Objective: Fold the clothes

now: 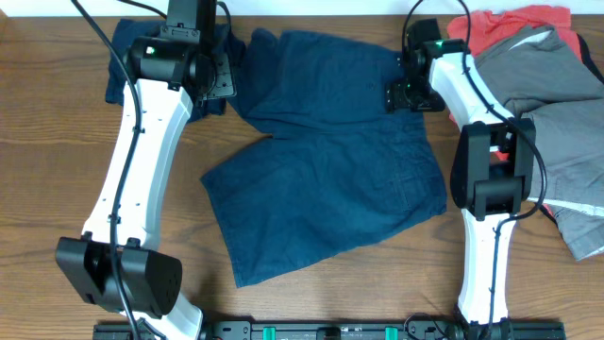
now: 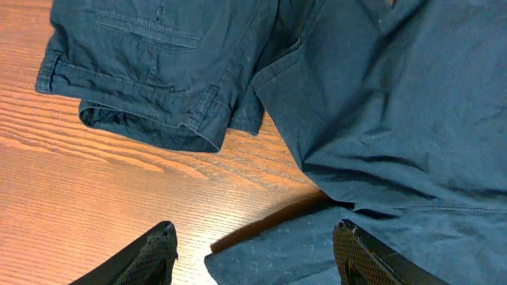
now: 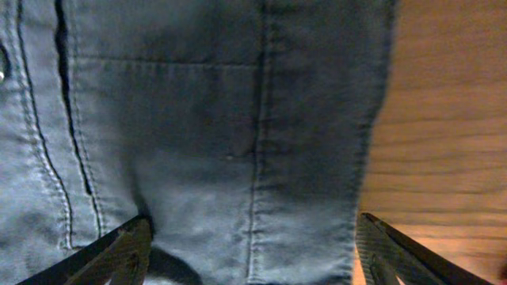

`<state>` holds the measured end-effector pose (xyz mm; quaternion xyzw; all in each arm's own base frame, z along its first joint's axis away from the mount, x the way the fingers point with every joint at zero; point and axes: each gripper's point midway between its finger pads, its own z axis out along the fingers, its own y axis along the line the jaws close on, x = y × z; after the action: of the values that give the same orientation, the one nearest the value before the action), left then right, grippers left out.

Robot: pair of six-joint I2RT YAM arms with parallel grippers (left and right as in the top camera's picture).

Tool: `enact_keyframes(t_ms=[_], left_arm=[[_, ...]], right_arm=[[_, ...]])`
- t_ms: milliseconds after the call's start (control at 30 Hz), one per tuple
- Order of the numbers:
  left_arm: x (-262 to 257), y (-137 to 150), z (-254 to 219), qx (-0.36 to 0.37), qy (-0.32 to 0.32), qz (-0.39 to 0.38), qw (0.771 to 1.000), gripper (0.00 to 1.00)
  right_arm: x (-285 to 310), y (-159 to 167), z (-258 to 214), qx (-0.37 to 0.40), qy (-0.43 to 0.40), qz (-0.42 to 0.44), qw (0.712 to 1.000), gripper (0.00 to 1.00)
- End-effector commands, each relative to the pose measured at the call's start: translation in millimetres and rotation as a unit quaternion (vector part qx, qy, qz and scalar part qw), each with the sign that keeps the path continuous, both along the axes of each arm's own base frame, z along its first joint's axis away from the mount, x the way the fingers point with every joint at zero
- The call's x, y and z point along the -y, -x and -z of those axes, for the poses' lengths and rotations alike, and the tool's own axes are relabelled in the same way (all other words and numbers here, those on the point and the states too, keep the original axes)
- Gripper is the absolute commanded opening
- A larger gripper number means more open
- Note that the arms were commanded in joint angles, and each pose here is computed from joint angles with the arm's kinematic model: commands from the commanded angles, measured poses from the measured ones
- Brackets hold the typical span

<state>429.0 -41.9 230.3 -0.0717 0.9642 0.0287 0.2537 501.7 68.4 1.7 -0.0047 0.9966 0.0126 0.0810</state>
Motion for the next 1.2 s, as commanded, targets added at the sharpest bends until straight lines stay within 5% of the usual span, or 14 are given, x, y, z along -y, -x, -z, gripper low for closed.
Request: enact_keyframes(t_ms=[0, 433, 667, 1033, 1167], left_arm=[[-4.0, -2.2, 7.4, -0.011, -0.014, 0.003, 1.000, 0.66], [-3.9, -3.5, 10.8, -0.014, -0.015, 0.003, 1.000, 0.66], [-3.8, -3.7, 23.8, -0.030, -0.017, 0.003, 0.999, 0.66], [-3.2, -7.0, 38.9, -0.047, -0.020, 0.004, 0.999, 0.66], [-2.7, -9.4, 36.7, -0.041, -0.018, 0.004, 0.999, 0.75]], right_arm=[[4.8, 7.1, 23.5, -0.022, 0.030, 0.000, 0.999, 0.80], [59.2, 14.5, 20.7, -0.031, 0.187, 0.019, 0.982, 0.79], [93.7, 17.5, 7.7, -0.030, 0.283, 0.029, 0.958, 0.87], [110.9, 20.8, 11.1, -0.041, 0.241, 0.063, 0.968, 0.99], [96.4, 19.7, -13.3, -0.023, 0.182, 0.098, 0.978, 0.99]])
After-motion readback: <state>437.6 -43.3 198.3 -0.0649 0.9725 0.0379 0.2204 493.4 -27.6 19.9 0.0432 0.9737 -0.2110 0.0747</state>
